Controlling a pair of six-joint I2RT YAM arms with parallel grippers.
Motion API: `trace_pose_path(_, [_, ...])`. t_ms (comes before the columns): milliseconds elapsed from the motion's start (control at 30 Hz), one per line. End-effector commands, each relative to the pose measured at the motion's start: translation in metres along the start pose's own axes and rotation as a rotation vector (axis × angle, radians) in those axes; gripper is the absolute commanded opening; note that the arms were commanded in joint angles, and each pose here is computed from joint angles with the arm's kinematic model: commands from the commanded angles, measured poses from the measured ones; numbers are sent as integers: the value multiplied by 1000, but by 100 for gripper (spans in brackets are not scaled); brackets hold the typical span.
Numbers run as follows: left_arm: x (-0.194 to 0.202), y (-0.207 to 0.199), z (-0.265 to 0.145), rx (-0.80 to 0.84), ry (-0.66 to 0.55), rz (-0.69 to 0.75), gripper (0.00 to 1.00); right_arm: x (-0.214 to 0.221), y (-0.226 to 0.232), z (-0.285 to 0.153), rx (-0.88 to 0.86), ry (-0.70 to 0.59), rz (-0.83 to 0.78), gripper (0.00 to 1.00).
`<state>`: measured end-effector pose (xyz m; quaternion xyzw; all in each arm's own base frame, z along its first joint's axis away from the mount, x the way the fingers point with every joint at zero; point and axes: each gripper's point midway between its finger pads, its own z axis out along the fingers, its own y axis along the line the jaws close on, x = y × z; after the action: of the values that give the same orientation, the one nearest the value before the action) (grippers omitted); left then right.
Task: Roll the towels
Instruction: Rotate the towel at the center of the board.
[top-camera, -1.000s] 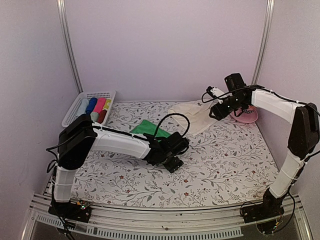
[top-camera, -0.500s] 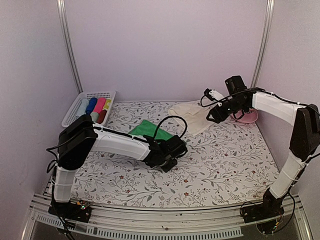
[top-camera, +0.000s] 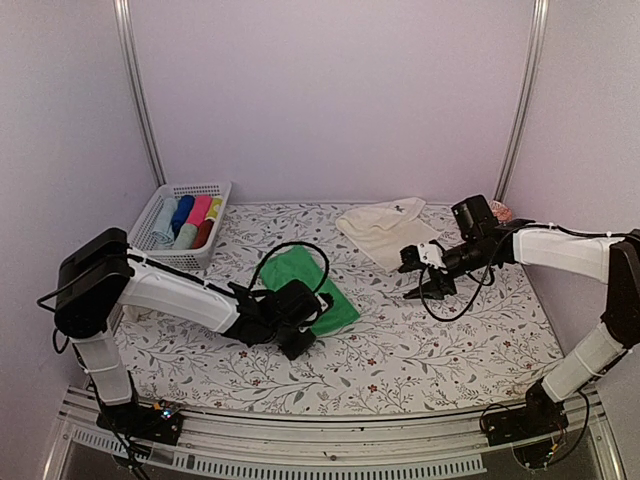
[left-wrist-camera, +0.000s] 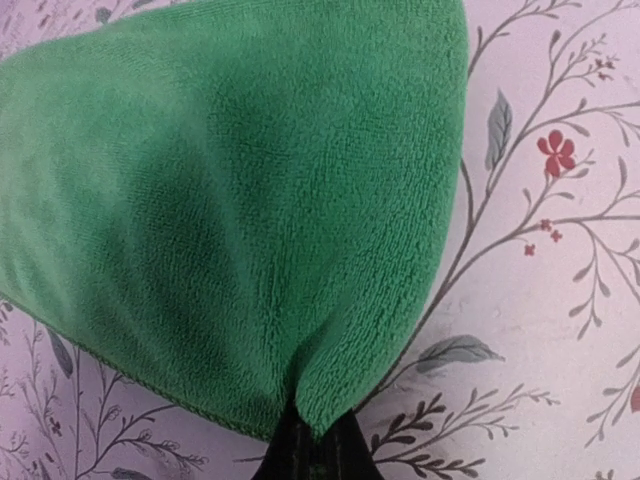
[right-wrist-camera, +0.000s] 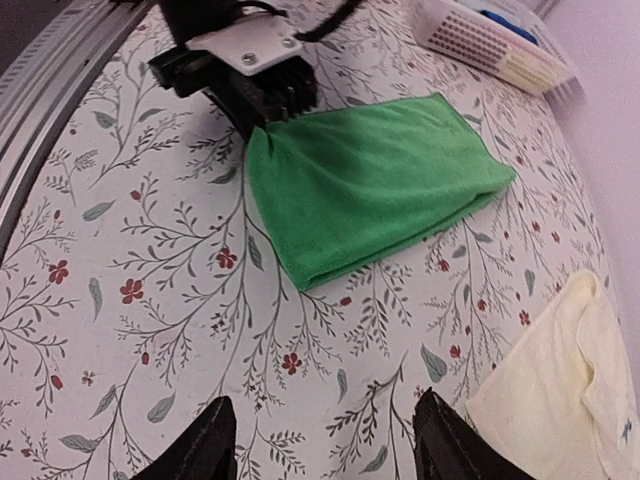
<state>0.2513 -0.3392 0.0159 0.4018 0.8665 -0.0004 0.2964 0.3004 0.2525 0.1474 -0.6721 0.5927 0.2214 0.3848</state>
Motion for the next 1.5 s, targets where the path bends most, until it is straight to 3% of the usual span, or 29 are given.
trace_pose_path(0, [15, -16, -10, 166, -20, -42, 0, -36, 31, 24, -91, -136, -408, 57])
trace_pose_path(267, [30, -28, -22, 280, -26, -76, 1, -19, 62, 91, -111, 19, -479, 53])
trace_pose_path(633, [57, -38, -29, 346, 46, -117, 8, 1, 70, 131, -5, 136, -581, 50])
trace_pose_path(733, [60, -43, -33, 372, 53, -117, 36, -2, 70, 134, -16, 155, -571, 49])
trace_pose_path(867, [46, -28, -49, 328, -15, -145, 92, -27, 40, 130, 15, 145, -419, 49])
trace_pose_path(900, [40, -20, -56, 308, -47, -159, 97, -32, 32, 130, 10, 140, -350, 48])
trace_pose_path(1200, [7, 58, -113, 124, -312, -397, 97, -73, -71, 153, 69, 127, 55, 36])
trace_pose_path(1333, [15, 70, -109, 70, -293, -441, 97, -56, -94, 186, 101, 180, 187, 26])
trace_pose_path(1467, [24, 75, -96, 6, -231, -448, 97, -58, -91, 202, 50, 145, 271, 20])
